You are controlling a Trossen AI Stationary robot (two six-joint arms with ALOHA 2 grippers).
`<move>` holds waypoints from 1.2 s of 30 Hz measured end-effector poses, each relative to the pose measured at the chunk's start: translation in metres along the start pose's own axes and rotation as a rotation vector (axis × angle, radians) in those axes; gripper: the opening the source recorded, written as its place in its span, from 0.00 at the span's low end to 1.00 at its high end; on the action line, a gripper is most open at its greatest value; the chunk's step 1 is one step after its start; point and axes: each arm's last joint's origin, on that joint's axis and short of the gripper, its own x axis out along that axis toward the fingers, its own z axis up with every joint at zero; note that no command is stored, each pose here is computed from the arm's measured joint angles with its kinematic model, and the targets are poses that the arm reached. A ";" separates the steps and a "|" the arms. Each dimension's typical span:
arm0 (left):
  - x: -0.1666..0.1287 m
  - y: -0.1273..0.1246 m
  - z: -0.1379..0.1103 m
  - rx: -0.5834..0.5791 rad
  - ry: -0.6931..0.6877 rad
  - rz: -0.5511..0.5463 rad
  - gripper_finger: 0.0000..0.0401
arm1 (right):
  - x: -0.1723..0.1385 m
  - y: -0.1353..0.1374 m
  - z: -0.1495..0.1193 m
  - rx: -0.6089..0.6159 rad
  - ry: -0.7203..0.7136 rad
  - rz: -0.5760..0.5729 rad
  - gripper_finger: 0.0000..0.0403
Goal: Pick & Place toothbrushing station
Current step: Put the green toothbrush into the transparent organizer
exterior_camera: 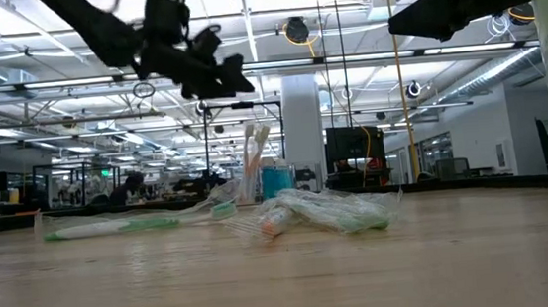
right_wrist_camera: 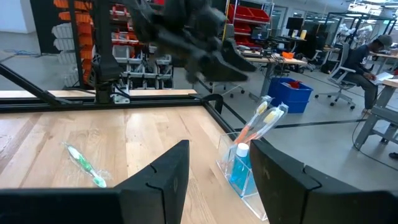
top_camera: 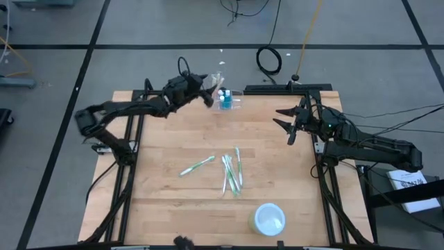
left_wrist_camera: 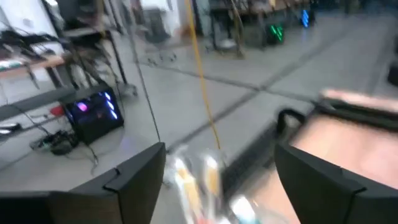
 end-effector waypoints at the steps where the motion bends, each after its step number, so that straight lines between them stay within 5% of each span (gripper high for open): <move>1: -0.011 -0.004 0.005 0.016 0.045 -0.024 0.77 | 0.000 0.000 0.000 0.000 0.000 0.000 0.40; 6: -0.073 -0.033 0.015 0.120 0.316 -0.213 0.77 | 0.000 0.000 0.000 0.000 0.000 0.000 0.40; 10: -0.115 -0.064 0.010 0.090 0.506 -0.392 0.74 | 0.000 0.000 0.000 0.000 0.000 0.000 0.40; 16: -0.149 -0.111 -0.015 0.098 0.745 -0.456 0.70 | 0.000 0.000 0.000 0.014 -0.005 0.000 0.40; 26: -0.131 -0.178 -0.056 0.110 0.687 -0.529 0.65 | 0.000 0.000 0.001 0.037 -0.006 0.000 0.40; 36: -0.102 -0.187 -0.103 0.106 0.807 -0.437 0.62 | 0.000 0.000 0.001 0.041 -0.008 0.002 0.40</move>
